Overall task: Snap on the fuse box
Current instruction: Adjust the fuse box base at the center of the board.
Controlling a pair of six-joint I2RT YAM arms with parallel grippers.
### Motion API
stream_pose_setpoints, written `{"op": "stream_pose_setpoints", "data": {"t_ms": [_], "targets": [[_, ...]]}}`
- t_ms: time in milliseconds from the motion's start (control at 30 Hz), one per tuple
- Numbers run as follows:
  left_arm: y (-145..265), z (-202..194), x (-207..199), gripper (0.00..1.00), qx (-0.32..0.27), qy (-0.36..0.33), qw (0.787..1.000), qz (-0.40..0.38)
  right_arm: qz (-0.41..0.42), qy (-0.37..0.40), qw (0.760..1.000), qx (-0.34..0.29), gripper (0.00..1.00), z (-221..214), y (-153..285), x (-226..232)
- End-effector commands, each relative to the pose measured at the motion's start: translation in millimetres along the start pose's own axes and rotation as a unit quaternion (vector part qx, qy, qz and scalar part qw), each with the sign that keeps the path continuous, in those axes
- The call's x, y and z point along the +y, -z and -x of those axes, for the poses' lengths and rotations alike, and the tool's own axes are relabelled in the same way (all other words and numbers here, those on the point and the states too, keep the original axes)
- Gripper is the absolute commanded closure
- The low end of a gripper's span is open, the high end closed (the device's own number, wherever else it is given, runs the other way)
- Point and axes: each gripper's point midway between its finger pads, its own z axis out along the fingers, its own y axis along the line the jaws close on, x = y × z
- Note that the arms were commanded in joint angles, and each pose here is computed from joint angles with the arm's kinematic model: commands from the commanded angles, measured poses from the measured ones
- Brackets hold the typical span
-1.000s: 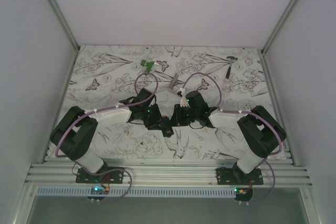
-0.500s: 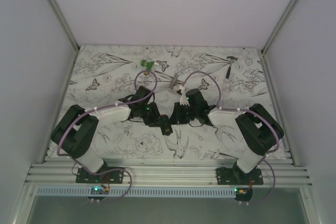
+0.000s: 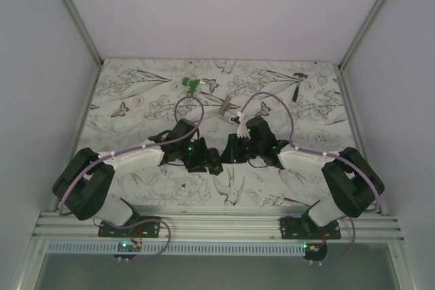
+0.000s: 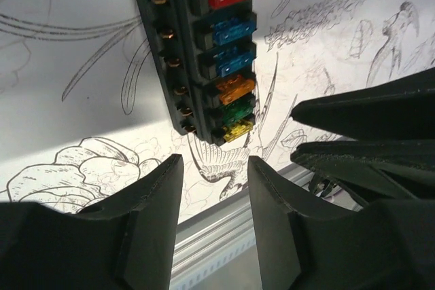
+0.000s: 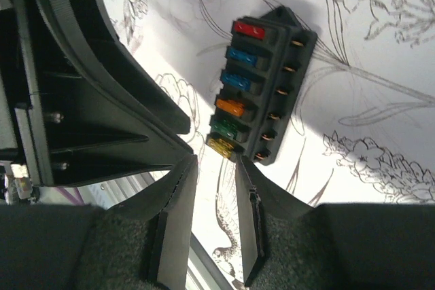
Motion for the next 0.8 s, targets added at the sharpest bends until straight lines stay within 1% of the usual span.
{"op": "stream_pose_setpoints", "data": {"t_ms": [0,267,400,767], "targets": [[-2.9,-14.3,12.2,0.54,0.017,0.003,1.0,0.022,0.007,-0.002,1.0,0.013,0.65,-12.0,-1.4,1.2],[-9.6,-6.0,2.1,0.56,0.017,-0.004,1.0,0.021,0.007,-0.011,1.0,0.027,0.66,-18.2,-16.1,-4.9],[-11.9,-3.8,3.7,0.57,0.014,-0.006,1.0,0.025,0.009,-0.011,0.999,0.031,0.66,-18.5,-19.2,-4.8],[-13.0,-1.4,5.8,0.61,0.019,0.004,0.999,0.026,0.018,-0.007,0.999,0.027,0.66,-11.7,-17.0,2.3]]}}
